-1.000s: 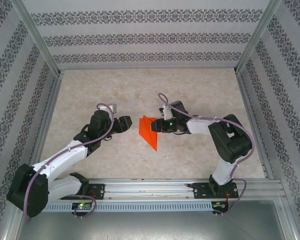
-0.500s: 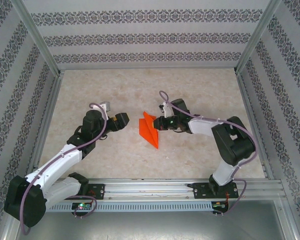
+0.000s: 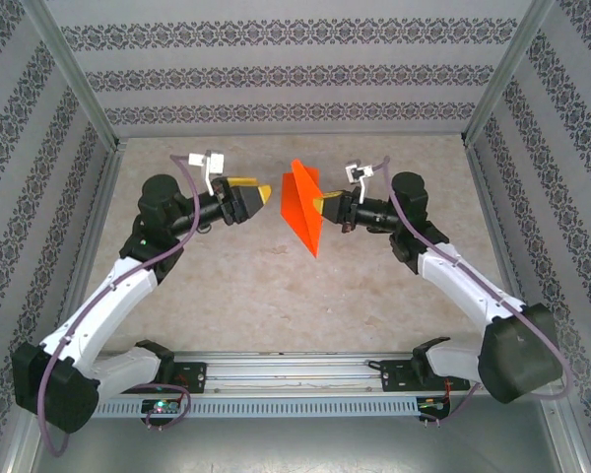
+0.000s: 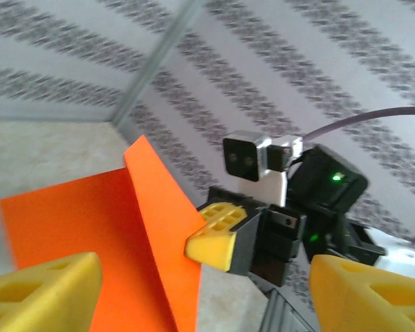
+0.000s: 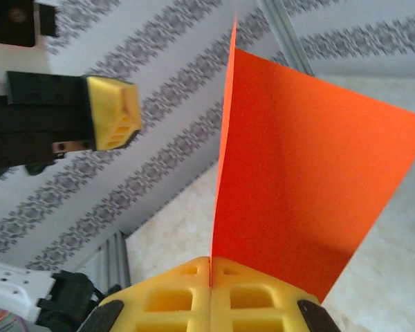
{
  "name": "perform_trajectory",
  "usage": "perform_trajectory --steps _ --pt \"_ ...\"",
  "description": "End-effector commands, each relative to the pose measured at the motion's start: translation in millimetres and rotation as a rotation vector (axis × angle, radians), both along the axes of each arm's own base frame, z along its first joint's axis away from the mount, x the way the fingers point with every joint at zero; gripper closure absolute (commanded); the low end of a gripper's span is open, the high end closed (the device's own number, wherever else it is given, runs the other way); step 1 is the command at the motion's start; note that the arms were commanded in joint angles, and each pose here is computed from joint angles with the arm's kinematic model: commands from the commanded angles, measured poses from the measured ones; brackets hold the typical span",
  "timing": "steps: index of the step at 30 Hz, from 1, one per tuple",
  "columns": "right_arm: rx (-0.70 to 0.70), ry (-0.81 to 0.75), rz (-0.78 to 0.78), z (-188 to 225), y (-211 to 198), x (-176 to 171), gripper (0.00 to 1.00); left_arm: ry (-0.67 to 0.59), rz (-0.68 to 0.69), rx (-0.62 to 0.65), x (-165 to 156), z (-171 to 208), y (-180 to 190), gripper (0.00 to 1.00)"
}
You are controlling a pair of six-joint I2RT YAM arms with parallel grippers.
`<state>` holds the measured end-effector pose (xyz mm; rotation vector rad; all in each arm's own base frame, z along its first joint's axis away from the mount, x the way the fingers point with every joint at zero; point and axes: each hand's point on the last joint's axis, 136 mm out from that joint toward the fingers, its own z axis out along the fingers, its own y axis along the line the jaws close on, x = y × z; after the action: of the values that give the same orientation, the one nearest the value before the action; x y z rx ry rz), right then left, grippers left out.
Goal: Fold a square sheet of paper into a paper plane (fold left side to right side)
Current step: Turn over the paper at the center of the table.
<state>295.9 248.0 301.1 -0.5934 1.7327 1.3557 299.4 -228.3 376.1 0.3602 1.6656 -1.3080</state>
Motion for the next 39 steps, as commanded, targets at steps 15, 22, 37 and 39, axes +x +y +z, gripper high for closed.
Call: perform_trajectory --steps 15,22,37,39 --pt "0.183 -0.144 0.1 61.3 3.1 -40.7 1.0 -0.077 -0.291 -0.048 -9.6 8.9 -50.7 0.31" --pt "0.181 -0.124 0.116 59.4 10.0 -37.7 1.0 -0.063 -0.294 -0.028 -7.0 1.6 -55.0 0.4" --pt "0.169 -0.082 0.131 48.7 22.1 -32.8 1.0 -0.046 -0.244 0.023 1.2 -11.0 -54.7 0.66" --pt "0.168 -0.082 0.127 48.6 21.8 -32.6 0.99 -0.043 -0.231 0.032 2.3 -13.1 -53.7 0.69"
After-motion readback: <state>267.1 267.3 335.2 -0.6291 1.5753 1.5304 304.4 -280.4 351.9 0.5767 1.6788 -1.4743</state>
